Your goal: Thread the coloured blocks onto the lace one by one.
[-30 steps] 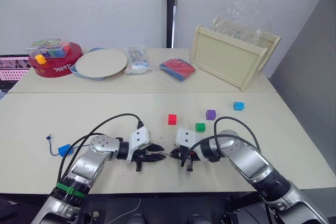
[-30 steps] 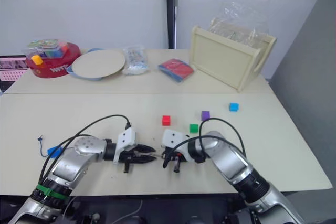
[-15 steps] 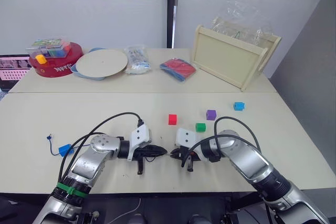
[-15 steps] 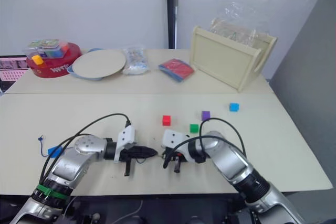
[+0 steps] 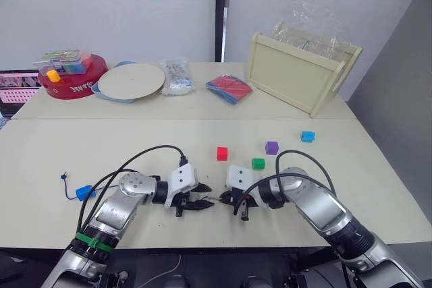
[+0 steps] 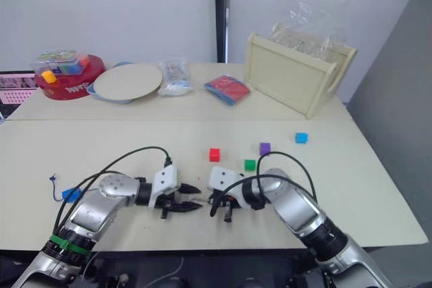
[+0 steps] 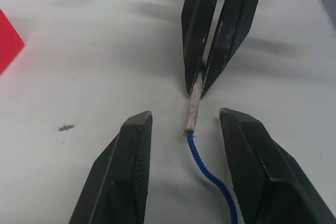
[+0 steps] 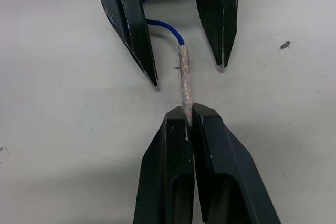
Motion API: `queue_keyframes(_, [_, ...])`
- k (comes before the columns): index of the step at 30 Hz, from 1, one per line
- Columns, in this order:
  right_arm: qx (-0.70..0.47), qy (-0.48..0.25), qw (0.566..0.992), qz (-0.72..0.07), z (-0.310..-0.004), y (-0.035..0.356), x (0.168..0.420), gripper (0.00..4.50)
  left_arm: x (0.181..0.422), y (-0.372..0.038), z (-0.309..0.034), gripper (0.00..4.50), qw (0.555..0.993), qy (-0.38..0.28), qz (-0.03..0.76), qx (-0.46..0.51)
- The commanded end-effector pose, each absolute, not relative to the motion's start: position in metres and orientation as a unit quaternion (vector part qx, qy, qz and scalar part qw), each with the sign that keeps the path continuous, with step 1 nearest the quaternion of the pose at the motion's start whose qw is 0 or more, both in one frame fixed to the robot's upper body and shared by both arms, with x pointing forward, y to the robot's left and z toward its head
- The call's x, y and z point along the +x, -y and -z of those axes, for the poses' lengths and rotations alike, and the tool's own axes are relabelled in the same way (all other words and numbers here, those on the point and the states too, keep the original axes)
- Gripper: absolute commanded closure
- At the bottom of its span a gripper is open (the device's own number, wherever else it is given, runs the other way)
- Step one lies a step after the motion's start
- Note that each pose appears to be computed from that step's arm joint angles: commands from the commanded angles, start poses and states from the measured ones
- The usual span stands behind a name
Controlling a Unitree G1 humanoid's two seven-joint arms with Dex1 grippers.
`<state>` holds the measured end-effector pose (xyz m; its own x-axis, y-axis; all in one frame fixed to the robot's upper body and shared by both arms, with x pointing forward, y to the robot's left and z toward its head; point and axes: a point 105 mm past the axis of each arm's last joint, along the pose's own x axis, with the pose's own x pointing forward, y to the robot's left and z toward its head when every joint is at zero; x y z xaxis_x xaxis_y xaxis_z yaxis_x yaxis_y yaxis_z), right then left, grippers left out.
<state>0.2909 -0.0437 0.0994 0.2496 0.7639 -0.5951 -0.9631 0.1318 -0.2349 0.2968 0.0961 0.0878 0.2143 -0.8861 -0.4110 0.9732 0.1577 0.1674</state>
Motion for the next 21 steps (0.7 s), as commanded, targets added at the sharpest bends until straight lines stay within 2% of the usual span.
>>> queue_keyframes(1, [-0.300, -0.163, 0.735, -0.585, -0.103, 0.046, 0.291, 4.50, 0.298, -0.092, -0.094, 2.88, 0.749, -0.091, 0.624, 0.203])
queue_keyframes(6, [-0.300, -0.164, 0.735, -0.585, -0.102, 0.046, 0.290, 4.50, 0.298, -0.089, -0.102, 4.46, 0.751, -0.081, 0.628, 0.188])
queue_keyframes(18, [-0.303, -0.167, 0.733, -0.585, -0.098, 0.049, 0.288, 4.50, 0.296, -0.085, -0.104, 4.49, 0.748, -0.075, 0.635, 0.176])
queue_keyframes(21, [-0.294, -0.158, 0.746, -0.577, -0.101, 0.051, 0.289, 3.51, 0.294, -0.085, -0.104, 4.50, 0.744, -0.076, 0.639, 0.176])
